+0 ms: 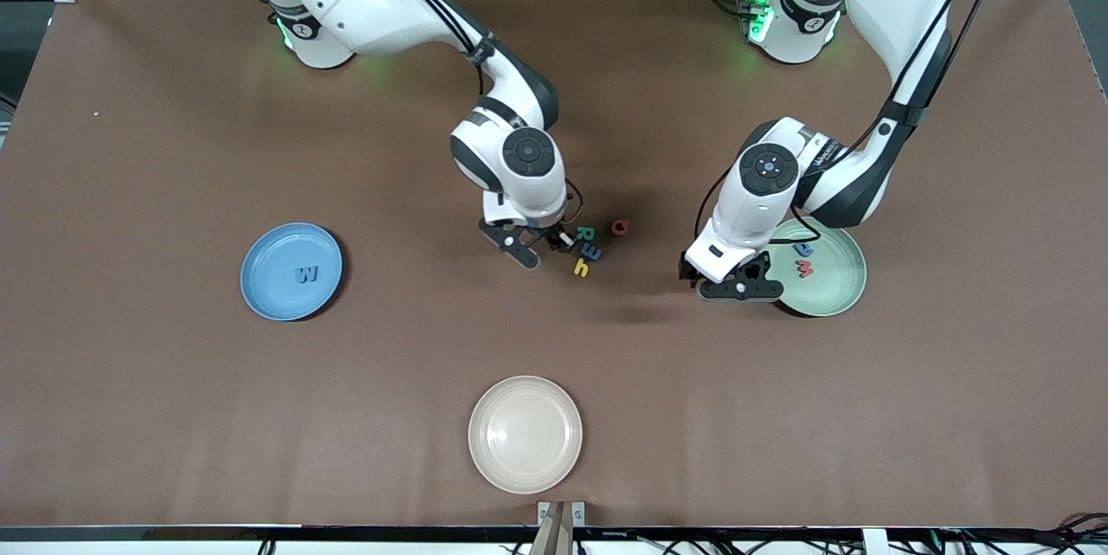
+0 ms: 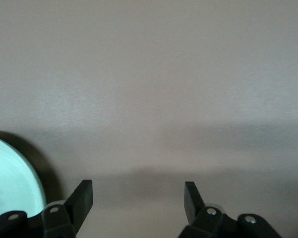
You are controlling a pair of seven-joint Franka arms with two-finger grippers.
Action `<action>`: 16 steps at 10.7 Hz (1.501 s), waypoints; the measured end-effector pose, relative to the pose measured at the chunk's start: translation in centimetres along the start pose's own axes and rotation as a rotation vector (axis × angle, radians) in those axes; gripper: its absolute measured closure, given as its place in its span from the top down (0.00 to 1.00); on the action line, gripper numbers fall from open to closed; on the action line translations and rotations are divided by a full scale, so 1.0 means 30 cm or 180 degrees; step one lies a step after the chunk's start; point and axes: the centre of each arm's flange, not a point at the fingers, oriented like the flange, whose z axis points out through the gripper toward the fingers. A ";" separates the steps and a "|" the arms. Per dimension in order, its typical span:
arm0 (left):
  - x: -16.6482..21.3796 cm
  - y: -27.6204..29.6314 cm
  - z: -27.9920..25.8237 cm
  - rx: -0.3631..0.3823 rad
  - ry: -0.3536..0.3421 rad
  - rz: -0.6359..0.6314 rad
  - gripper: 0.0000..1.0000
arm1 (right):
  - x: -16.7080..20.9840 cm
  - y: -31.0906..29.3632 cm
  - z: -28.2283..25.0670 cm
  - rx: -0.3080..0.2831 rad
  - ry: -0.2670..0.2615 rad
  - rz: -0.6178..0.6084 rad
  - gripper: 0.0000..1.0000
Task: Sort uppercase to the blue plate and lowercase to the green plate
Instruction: 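Carry the 'H' to the blue plate while the left gripper reaches the 'y'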
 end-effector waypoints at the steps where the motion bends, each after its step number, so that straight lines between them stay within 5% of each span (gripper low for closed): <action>1: -0.010 0.051 -0.017 -0.0029 0.0031 0.0001 0.83 | 0.086 0.026 -0.087 0.0023 -0.0003 -0.0078 0.33; 3: -0.052 0.202 -0.050 -0.0110 0.0087 0.0151 0.83 | 0.278 0.153 -0.227 0.0012 -0.0042 -0.0321 0.33; 6: -0.102 0.405 -0.043 -0.0155 0.0206 0.0558 0.84 | 0.563 0.416 -0.300 -0.0347 -0.0172 -0.0705 0.33; 12: -0.084 0.460 0.078 -0.0124 0.0242 0.1001 0.85 | 1.129 0.957 -0.312 -0.0622 -0.0454 -0.1359 0.33; 16: -0.162 0.593 0.056 -0.0201 0.0273 0.1195 0.87 | 1.197 1.123 -0.162 -0.0495 -0.0517 -0.1494 0.33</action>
